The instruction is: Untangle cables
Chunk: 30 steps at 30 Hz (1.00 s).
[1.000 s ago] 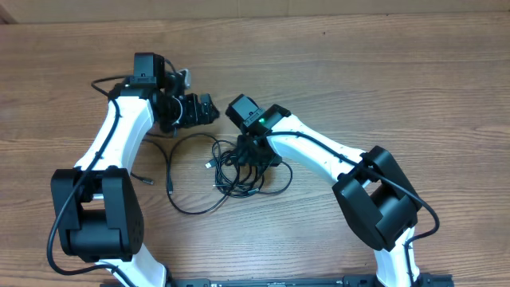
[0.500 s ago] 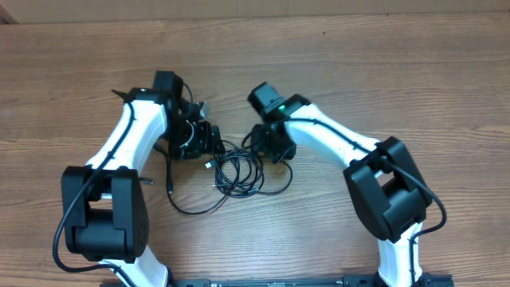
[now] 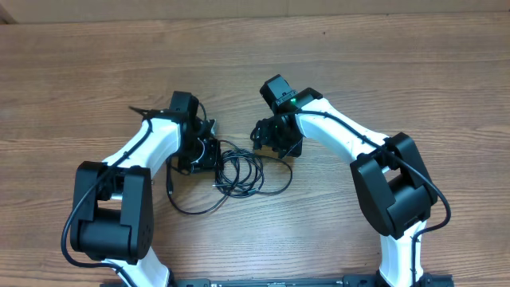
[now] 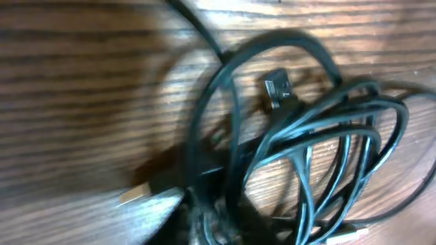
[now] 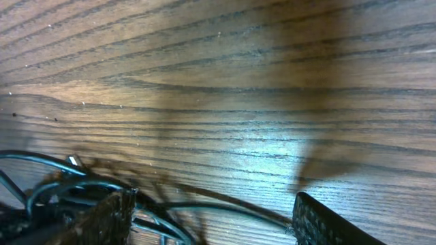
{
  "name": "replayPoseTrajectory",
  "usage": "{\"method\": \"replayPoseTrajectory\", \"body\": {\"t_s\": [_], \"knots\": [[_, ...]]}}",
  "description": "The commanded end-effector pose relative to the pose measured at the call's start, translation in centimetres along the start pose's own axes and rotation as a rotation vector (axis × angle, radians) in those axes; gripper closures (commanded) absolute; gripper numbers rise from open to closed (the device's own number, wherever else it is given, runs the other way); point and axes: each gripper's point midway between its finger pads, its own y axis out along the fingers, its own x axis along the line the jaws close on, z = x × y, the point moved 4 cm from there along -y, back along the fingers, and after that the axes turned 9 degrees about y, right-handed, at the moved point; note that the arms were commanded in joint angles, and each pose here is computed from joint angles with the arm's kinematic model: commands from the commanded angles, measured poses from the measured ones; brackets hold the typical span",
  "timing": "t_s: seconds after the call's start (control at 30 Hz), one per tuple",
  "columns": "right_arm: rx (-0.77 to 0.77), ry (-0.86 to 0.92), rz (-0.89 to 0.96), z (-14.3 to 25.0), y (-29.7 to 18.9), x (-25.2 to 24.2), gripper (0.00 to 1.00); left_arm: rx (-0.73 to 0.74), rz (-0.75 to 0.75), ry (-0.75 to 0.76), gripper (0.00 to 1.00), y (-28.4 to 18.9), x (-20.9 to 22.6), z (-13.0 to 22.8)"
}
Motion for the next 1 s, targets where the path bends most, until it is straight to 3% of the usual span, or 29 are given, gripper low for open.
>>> {"method": "replayPoseTrajectory", "body": {"t_s": [0.0,0.23,0.27,0.33,0.43,0.67,0.97], "knots": [[0.006,-0.010,0.000,0.2,0.0,-0.1,0.27,0.026,-0.009,-0.012,0.96,0.7,0.2,0.7],[0.010,-0.026,-0.002,0.3,0.0,0.0,0.27,-0.050,-0.011,0.069,0.96,-2.0,-0.8,-1.6],[0.015,-0.042,-0.004,0.4,0.0,0.0,0.31,-0.073,-0.012,0.093,0.96,-2.9,-1.2,-2.1],[0.043,-0.075,-0.014,0.8,0.0,0.0,0.54,-0.147,-0.018,0.168,0.96,-5.6,-2.2,-3.2],[0.059,-0.103,-0.031,1.0,0.0,0.2,0.62,-0.249,-0.035,0.274,0.96,-9.1,-3.5,-4.0],[0.110,-0.274,-0.200,2.4,-2.5,2.6,0.61,-0.443,-0.075,0.428,0.96,-15.5,-6.0,-3.3],[0.035,-0.415,-0.370,3.8,-9.2,5.0,0.53,-0.408,0.022,0.406,0.96,-14.8,-6.8,-2.6]]}}
